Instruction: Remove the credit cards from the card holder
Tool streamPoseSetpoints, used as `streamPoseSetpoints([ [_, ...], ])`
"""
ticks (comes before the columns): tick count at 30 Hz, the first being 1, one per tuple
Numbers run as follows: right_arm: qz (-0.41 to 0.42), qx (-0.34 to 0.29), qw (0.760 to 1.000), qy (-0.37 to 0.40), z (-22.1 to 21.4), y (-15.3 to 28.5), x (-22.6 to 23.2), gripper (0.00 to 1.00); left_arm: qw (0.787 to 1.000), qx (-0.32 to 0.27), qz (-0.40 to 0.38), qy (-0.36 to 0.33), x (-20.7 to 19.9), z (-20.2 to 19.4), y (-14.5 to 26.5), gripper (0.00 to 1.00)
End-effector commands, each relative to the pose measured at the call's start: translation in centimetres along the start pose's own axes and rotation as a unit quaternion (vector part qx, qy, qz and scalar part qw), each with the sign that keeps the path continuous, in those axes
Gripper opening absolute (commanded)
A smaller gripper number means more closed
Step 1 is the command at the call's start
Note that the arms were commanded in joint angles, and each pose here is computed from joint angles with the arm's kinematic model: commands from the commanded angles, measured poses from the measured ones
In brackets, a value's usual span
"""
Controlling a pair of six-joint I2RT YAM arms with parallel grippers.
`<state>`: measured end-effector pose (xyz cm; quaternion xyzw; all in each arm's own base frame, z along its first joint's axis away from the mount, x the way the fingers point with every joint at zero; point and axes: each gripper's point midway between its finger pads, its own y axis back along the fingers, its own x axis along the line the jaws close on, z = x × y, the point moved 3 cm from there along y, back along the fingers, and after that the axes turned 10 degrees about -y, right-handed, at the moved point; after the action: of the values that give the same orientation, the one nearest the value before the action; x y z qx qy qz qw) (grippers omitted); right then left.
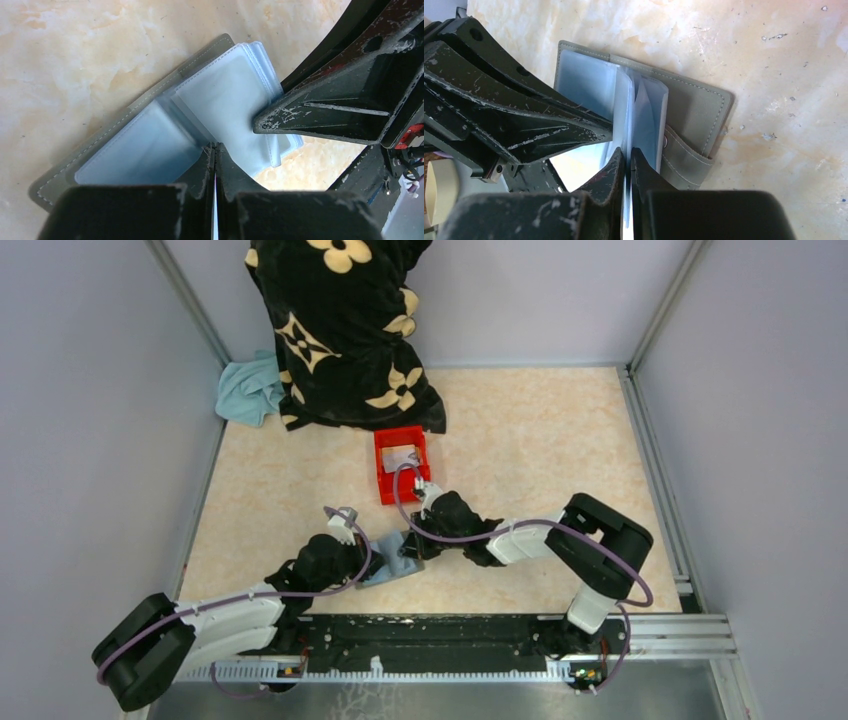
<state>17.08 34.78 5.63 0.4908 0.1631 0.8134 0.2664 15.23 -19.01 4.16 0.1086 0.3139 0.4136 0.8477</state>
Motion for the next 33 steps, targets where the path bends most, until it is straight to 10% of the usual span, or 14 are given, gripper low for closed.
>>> streamPoseSetpoints([
  [1,-0.004,-0.019,0.999,0.029,1.3,0.8,1.4,0.00,1.000,0.017,-0.006,-0.009,0.7,-1.9,0.6,0.03],
  [22,-0.081,-0.055,0.994,0.056,3.0,4.8,0.0,0.00,1.000,0.006,-0.021,-0.012,-0.2,-0.8,0.7,0.05],
  [27,-0.059,-0.052,0.995,0.055,2.8,4.7,0.7,0.24,1.000,0.010,-0.012,-0.014,0.2,-1.2,0.7,0.05],
  [33,-0.042,-0.053,0.996,0.053,2.9,4.9,1.4,0.28,1.000,0.024,-0.005,-0.010,0.8,-2.3,0.5,0.05],
])
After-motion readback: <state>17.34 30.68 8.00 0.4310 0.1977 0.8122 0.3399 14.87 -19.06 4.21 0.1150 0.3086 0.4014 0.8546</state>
